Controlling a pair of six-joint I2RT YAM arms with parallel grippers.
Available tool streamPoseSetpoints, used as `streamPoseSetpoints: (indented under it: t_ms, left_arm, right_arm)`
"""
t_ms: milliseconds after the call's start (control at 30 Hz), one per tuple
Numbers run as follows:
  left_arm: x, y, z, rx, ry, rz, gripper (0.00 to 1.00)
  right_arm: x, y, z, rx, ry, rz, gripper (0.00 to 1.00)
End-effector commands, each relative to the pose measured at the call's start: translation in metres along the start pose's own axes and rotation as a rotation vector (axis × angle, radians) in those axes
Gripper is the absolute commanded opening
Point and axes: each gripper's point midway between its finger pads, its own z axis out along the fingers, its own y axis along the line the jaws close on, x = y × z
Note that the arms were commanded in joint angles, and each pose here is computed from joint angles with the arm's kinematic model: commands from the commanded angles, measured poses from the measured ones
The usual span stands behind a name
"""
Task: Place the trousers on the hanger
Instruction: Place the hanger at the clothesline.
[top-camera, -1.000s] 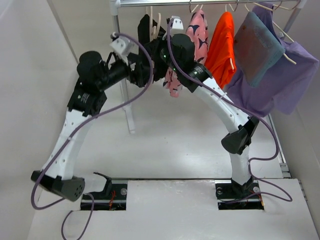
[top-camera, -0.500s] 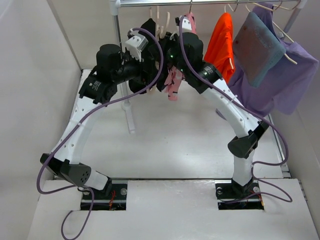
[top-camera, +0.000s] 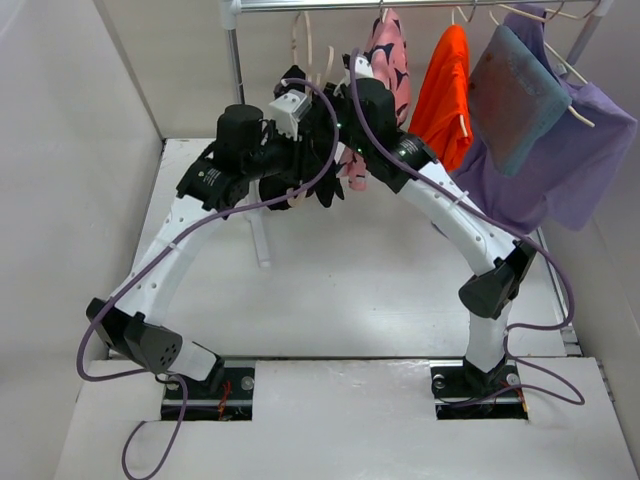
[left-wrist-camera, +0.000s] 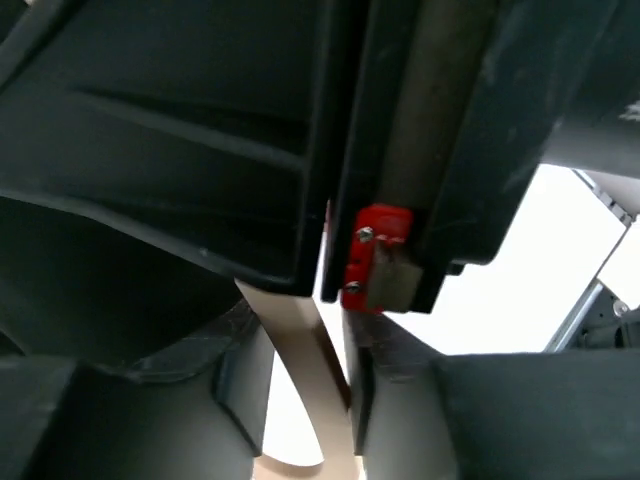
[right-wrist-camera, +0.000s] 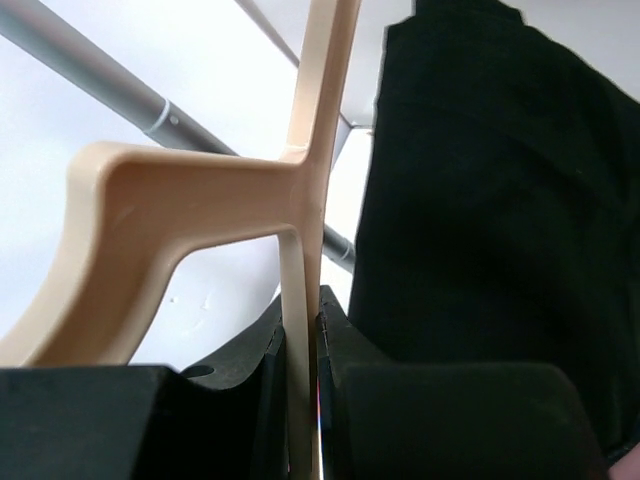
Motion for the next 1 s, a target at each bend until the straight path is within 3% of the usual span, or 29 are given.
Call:
streamPoseSetpoints:
  t_ms: [0,33,133,333,400,433,467,600,800,967]
  left_arm:
    - [-0.014,-0.003,-0.010,0.003,-0.061,0.011,0.25]
    - [-0.013,-0.002,-0.012,0.016,-0.052,-0.009,0.16]
    - [-0.018,-0.005,-0.016,0.030,-0.069,-0.039,0.02]
    - [-0.046,-0.016,-0.034,0.095,-0.168,-0.151,0.00]
    - [-0.065,-0.022,-0.048,0.143,-0.237,-0.182,0.00]
    - [-0.067,-0.021,-0.048,0.155,-0.247,-0.216,0.00]
    - [-0.071,-0.022,-0.052,0.170,-0.264,-0.247,0.00]
    - [-0.108,-0.027,-0.072,0.239,-0.384,-0.349,0.00]
    - [-0.131,-0.026,-0.084,0.288,-0.456,-0.377,0.00]
    - [-0.150,-0.033,-0.095,0.365,-0.511,-0.403,0.00]
  right_arm:
    - [-0.064,0.057,-0.035,-0.179,-0.174,0.035,0.00]
    - [-0.059,0.056,-0.033,-0.180,-0.159,0.042,0.00]
    - [-0.055,0.056,-0.029,-0.193,-0.154,0.051,0.00]
    - [-0.043,0.058,-0.025,-0.217,-0.112,0.045,0.00]
    - [-0.037,0.058,-0.021,-0.226,-0.094,0.043,0.12]
    - [-0.039,0.055,-0.021,-0.230,-0.091,0.041,0.21]
    - [-0.039,0.055,-0.021,-0.230,-0.091,0.041,0.36]
    - [-0.042,0.049,-0.027,-0.231,-0.081,0.038,0.58]
    - [-0.044,0.057,-0.037,-0.273,-0.070,-0.010,0.73]
    - [-0.055,0.061,-0.058,-0.286,-0.096,-0.052,0.76]
